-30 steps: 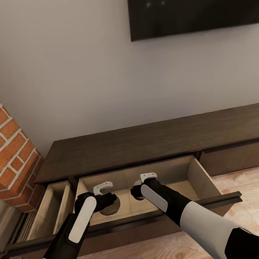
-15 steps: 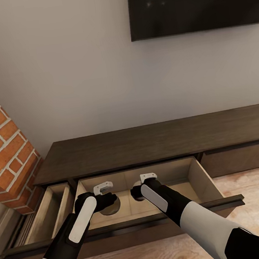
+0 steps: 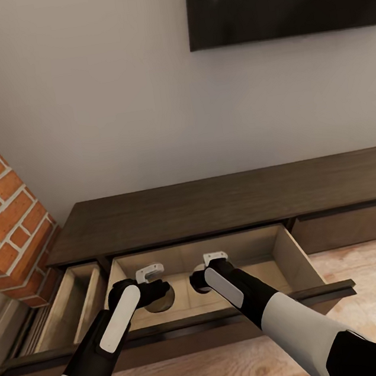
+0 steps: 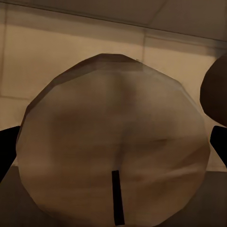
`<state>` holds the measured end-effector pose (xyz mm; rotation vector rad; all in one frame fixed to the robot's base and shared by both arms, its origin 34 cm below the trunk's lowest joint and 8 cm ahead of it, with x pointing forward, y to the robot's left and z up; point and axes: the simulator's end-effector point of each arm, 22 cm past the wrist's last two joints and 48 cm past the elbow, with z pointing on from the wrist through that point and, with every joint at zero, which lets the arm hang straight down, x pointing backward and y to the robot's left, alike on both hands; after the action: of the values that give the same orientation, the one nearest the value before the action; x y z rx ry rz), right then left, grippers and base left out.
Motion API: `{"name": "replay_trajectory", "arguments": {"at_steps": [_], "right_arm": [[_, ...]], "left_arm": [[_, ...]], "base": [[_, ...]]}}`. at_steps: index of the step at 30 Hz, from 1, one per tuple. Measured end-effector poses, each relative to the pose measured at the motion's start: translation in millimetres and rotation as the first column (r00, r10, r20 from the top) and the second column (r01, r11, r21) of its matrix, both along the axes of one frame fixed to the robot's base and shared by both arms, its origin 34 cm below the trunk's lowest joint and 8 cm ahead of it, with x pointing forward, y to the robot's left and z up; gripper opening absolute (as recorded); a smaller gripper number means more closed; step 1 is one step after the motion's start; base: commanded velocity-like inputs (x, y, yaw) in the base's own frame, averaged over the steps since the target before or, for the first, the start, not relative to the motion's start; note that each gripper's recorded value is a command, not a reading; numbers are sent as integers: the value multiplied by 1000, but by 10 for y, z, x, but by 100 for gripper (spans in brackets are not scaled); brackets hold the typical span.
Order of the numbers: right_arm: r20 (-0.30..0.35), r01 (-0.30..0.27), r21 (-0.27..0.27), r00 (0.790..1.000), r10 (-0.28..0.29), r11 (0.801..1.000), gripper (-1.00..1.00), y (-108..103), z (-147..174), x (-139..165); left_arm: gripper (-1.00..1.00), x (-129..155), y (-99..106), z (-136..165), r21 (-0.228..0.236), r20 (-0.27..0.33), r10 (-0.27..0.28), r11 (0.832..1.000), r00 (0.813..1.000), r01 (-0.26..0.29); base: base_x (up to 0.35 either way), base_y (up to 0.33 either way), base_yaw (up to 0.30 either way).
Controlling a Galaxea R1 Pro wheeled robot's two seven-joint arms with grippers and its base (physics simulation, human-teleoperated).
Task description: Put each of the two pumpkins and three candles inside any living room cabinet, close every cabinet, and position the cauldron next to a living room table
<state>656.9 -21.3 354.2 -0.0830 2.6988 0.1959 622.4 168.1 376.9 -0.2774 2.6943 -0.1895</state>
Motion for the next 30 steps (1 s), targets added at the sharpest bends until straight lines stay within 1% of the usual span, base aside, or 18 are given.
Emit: {"name": "replay_trajectory", "arguments": {"at_steps": [5, 9, 13, 17, 18, 28, 29, 30], "right_arm": [[-21, -1, 0, 1000, 1, 1000, -100, 1, -123, -34], [-20, 0, 0, 1000, 0, 1000, -100, 2, -120, -30], [-37, 0, 1, 999, 0, 1000, -100, 2, -219, -59], [-35, 0, 0, 999, 0, 1000, -100, 1, -217, -55], [-35, 0, 0, 999, 0, 1000, 100, 1, -216, -55], [-35, 0, 0, 999, 0, 1000, 100, 1, -216, -55], [-35, 0, 0, 999, 0, 1000, 100, 1, -216, -55], [-35, 0, 0, 999, 0, 1000, 100, 1, -216, -55]], "left_arm": [[-100, -27, 1, -116, 1, -21, 0, 1000, 1000, 0], [-100, -26, 4, -115, 0, -20, 2, 1000, 1000, -2], [-100, -51, 1, -208, 0, -37, 0, 1000, 999, 0], [-100, -49, 2, -206, 1, -36, 1, 1000, 999, -1], [-100, -48, 3, -206, 1, -36, 1, 1000, 999, -1], [-100, -47, 5, -205, 0, -36, 2, 1000, 999, -2], [100, -48, 5, -205, 0, -36, 2, 1000, 999, -2], [100, -48, 4, -205, 0, -36, 2, 1000, 999, -2]], "base": [[0, 0, 0], [0, 0, 0], [0, 0, 0], [0, 0, 0], [0, 0, 0], [0, 0, 0], [0, 0, 0], [0, 0, 0]]}}
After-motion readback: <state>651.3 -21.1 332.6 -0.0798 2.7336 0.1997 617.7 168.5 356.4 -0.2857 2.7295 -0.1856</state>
